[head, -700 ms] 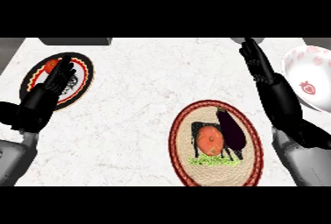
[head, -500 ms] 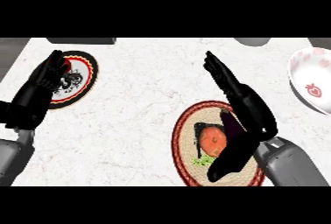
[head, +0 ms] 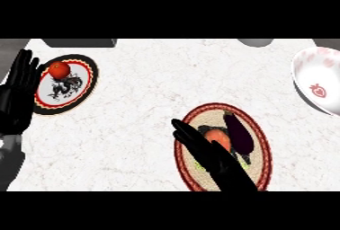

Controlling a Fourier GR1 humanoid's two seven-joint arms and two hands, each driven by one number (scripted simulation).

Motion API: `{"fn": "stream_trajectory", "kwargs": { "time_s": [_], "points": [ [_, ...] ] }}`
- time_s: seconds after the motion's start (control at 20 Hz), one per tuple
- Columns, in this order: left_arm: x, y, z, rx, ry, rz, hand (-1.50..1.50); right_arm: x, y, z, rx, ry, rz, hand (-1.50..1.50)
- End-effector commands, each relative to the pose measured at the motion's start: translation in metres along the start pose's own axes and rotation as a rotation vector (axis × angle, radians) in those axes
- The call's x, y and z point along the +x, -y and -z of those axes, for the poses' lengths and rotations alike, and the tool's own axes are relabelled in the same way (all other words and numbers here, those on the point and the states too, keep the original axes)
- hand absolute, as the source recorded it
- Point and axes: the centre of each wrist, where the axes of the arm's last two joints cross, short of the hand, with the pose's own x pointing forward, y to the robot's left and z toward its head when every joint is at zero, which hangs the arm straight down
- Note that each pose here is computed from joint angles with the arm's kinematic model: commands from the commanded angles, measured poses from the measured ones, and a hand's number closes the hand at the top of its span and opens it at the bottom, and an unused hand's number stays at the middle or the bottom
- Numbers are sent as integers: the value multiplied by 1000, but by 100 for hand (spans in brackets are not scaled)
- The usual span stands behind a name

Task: Pick the squash from the placemat and place it in the bowl

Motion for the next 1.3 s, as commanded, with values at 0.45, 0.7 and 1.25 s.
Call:
{"fn": "stream_trajectory", "kwargs": {
  "time_s": [0.45, 0.7, 1.25],
  "points": [
    [-1, 6, -3, 54, 9, -10, 0, 97, 80, -30, 123, -151, -498, -150],
    [-8, -4, -6, 36, 9, -7, 0, 125, 102, -30, 346, -357, -676, -150],
    [12, -11, 4, 9, 10, -3, 0, 132, 106, -6, 632, -565, -778, -150]
  ]
}}
